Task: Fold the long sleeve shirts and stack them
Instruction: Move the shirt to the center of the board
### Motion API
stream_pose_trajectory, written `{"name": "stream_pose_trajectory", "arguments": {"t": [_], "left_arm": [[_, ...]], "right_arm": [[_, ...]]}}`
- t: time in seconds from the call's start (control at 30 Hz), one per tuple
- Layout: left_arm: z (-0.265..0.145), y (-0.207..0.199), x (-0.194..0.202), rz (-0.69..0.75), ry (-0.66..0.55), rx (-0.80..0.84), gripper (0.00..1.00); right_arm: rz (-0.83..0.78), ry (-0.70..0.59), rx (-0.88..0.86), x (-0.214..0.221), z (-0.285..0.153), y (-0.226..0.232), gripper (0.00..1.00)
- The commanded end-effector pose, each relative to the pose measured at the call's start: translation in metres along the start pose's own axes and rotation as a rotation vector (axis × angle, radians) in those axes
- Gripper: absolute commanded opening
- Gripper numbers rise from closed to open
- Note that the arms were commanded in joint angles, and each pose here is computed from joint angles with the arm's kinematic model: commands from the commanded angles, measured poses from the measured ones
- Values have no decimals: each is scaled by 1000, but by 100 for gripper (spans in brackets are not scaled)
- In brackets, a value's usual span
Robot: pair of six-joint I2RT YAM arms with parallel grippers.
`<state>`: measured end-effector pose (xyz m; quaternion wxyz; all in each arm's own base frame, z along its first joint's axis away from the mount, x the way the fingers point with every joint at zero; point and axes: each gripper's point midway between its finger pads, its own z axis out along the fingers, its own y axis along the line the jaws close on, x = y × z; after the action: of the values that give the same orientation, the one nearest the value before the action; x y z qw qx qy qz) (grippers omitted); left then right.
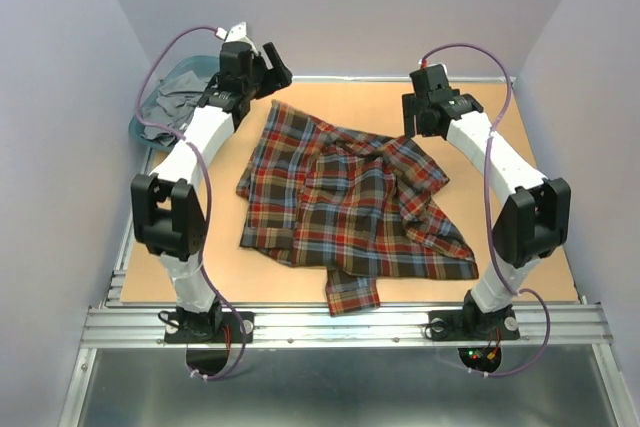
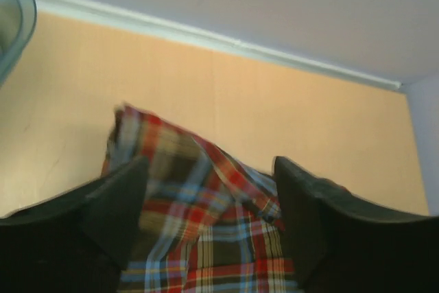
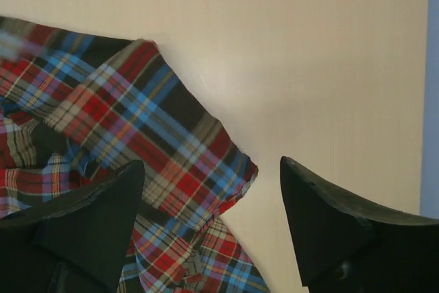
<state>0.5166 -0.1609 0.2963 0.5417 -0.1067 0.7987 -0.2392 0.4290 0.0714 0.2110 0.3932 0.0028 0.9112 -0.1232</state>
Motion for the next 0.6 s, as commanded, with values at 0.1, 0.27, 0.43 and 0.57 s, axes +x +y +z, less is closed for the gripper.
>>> {"name": "stream_pose_trajectory", "arguments": {"t": [0.1,0.27,0.43,0.57], "left_arm": [[-51,-36,-88,31,-204,36,96],[-90,-16,-56,29,-145,-11,96],[-132,-19,21,29,-3,73,96],[-149,-1,112,65,158,61,96]], "right_arm": [[85,-114,-54,-36,-31,-7,89],[43,38,-168,38,-23,13,82],[-8,166,-180,99,-9,17,69],[-80,204,-161,119,2,14,69]]}}
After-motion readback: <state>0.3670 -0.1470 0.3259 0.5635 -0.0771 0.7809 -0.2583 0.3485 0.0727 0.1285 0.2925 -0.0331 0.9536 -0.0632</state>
